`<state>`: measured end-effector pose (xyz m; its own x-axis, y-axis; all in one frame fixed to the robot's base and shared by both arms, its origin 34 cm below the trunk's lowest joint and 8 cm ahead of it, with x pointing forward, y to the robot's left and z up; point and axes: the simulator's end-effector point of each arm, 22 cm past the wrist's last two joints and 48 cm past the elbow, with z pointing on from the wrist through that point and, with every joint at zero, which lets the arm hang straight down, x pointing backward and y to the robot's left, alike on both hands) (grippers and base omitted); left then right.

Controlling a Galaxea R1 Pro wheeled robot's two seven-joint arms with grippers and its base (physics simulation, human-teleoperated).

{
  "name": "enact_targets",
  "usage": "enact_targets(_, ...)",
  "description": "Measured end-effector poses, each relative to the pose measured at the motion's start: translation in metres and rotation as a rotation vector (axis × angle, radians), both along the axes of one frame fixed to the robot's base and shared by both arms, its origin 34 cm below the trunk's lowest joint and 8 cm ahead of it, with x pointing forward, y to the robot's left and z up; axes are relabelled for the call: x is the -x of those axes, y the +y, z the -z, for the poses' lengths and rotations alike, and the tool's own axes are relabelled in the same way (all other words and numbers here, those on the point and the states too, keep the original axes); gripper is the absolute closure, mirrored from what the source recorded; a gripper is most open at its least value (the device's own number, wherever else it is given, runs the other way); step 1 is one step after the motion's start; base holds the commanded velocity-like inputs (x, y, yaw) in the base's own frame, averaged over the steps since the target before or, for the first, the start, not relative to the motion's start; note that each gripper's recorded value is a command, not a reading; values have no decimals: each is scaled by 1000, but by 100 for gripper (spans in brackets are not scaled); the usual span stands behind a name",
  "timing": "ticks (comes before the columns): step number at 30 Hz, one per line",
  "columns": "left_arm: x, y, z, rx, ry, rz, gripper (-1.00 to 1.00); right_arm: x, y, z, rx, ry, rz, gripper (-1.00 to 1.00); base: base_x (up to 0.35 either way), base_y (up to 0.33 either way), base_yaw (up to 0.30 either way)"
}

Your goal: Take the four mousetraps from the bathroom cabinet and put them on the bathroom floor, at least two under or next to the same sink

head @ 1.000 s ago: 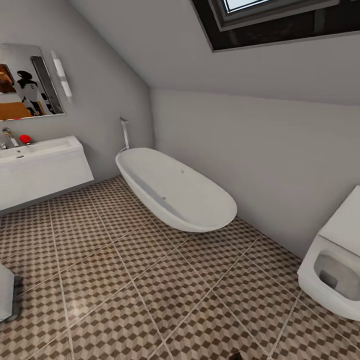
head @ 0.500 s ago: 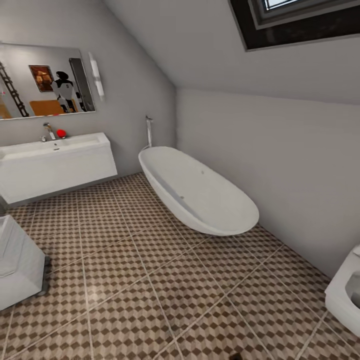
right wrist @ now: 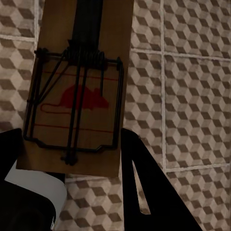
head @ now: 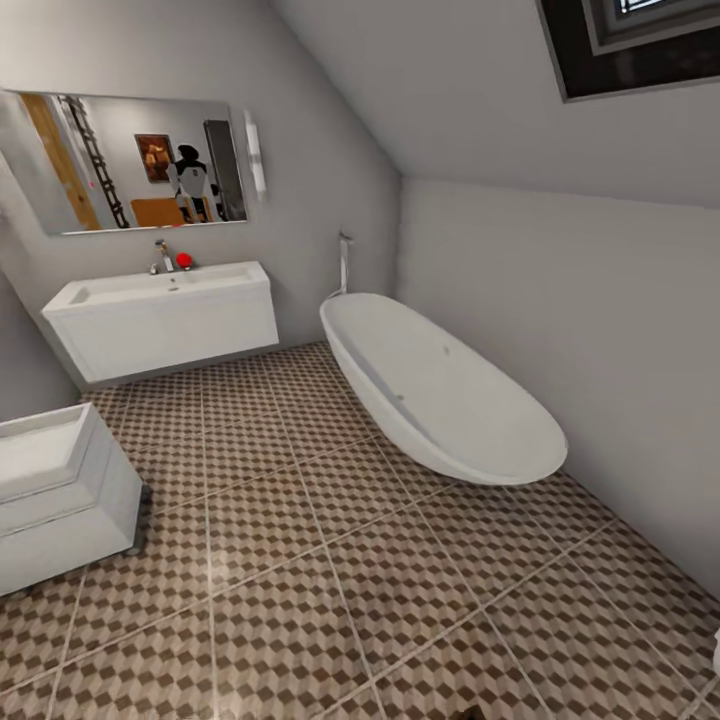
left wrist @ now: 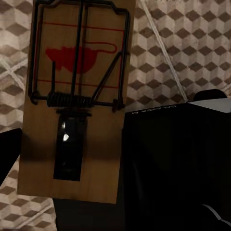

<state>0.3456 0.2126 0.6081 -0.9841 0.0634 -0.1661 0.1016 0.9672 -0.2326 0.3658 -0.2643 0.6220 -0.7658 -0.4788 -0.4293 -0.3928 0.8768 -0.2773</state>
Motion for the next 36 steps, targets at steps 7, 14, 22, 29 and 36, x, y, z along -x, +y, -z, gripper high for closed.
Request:
enact_targets(7, -1, -2, -1, 4, -3, 1, 100, -2, 0, -1, -2, -6, 2, 100, 0, 0, 285)
enact_targets(14, -1, -2, -1, 4, -3, 1, 100, -2, 0, -1, -2, -6, 4, 100, 0, 0, 289)
enact_targets(22, 1, -2, 0, 4, 2, 1, 100, 0, 0, 0, -2, -1, 3, 100, 0, 0, 286)
enact_targets(29, 1, 1, 1, 0, 4, -1, 100, 0, 0, 0, -3, -2, 3, 100, 0, 0, 95)
enact_targets(36, 4, 1, 2, -1, 10, -1, 100, 3, 1, 2, -3, 5, 0, 100, 0, 0, 194)
